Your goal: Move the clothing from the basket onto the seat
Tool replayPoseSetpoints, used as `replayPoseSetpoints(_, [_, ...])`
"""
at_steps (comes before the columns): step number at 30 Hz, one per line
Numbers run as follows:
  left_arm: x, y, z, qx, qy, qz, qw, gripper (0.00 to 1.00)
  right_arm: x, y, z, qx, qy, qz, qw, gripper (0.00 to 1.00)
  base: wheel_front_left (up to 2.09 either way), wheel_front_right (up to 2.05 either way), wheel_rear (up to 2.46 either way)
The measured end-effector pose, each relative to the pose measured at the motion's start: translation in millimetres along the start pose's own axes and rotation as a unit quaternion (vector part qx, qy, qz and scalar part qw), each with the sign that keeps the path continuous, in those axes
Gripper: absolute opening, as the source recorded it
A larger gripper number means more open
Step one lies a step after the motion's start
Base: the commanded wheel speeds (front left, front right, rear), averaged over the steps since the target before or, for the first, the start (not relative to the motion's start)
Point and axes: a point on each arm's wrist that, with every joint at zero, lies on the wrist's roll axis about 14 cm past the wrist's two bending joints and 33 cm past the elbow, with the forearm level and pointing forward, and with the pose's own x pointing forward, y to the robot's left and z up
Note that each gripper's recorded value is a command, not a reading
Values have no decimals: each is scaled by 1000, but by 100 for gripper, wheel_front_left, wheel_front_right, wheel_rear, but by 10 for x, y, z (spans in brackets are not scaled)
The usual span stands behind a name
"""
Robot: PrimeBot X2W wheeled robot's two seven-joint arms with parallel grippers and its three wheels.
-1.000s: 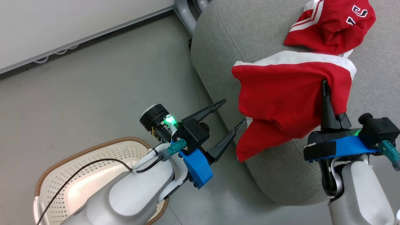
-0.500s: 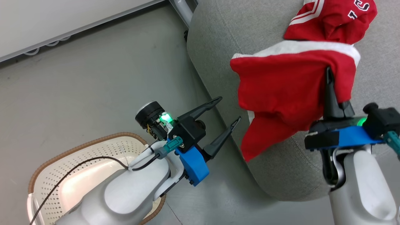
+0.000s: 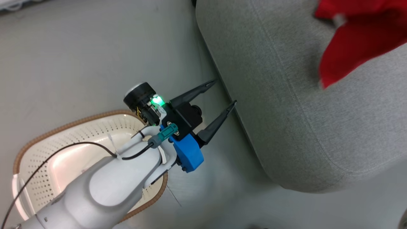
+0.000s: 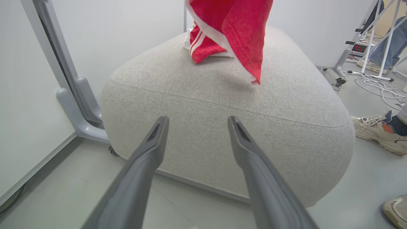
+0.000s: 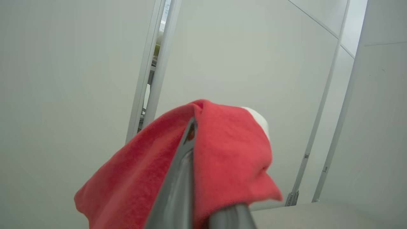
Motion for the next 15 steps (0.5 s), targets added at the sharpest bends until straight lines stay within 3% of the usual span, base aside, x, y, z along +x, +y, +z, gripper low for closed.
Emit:
replayPoseSetpoints(8, [-39, 325, -401, -14, 18, 12, 1000, 100, 525, -650, 52, -70, -29, -57, 995, 0, 0, 0, 0])
replayPoseSetpoints(15, [-46, 503, -661, -26, 19, 13, 999, 100, 460, -970, -734, -116, 77, -90, 986, 0, 0, 0, 0])
